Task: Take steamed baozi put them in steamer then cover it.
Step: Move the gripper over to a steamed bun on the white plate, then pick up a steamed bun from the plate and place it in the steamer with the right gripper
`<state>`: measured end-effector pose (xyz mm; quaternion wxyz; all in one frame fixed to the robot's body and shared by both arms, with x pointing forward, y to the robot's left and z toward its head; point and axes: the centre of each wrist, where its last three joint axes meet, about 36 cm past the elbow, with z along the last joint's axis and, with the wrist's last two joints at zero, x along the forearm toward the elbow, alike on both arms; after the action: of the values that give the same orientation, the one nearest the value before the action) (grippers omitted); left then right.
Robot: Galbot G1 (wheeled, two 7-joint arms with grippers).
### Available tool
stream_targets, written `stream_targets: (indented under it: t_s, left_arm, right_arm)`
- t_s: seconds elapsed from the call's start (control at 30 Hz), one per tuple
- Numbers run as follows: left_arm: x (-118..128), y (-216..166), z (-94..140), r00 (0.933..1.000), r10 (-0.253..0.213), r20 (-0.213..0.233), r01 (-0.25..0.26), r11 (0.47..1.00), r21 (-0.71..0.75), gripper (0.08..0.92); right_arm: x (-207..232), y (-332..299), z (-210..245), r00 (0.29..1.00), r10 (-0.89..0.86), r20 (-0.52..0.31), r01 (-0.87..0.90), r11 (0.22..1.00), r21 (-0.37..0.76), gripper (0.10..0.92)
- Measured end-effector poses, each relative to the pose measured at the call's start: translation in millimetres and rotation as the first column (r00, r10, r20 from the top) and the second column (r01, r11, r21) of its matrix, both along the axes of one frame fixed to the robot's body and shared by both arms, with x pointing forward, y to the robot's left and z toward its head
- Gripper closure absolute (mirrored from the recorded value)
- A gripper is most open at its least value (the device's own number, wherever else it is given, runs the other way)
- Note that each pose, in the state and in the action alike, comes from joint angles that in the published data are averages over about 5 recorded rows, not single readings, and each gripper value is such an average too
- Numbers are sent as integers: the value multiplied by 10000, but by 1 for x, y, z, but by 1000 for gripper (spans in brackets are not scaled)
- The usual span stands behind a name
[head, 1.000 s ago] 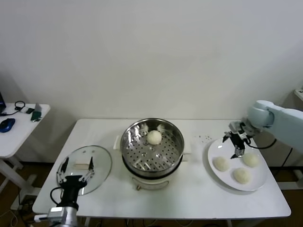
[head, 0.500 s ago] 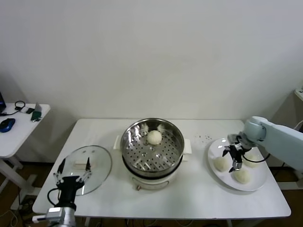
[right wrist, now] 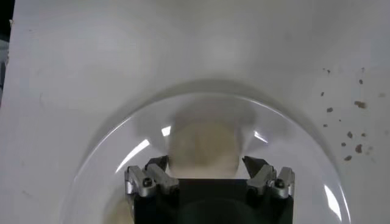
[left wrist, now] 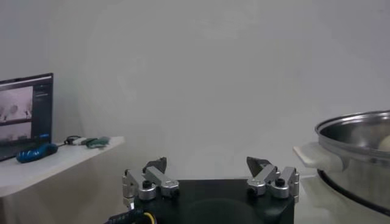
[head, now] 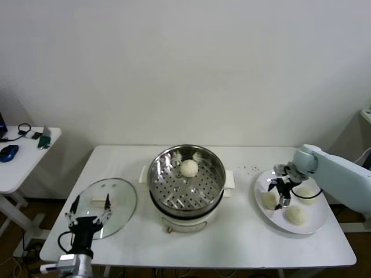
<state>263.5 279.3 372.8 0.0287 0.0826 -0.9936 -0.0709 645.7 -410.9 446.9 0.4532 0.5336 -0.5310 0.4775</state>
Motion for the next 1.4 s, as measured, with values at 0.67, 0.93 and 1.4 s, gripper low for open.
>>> stream_targets:
  t_s: [0.67, 0.93, 1.4]
  left_arm:
    - [-5, 3, -2, 9999, 79, -71, -79, 10000, 42, 177]
    - [-5, 0, -1, 10000, 10, -57, -10, 10000, 25, 177]
    - [-2, -14, 4, 9994, -339, 111, 340, 9993, -132, 177]
  right_arm:
    - [6, -6, 13, 9994, -332, 67, 331, 9992, 233, 335]
    - [21, 3, 71, 9960, -693, 563, 648, 9948, 785, 343]
    - [43, 111, 243, 9790, -302, 2018, -138, 9769, 2133, 335]
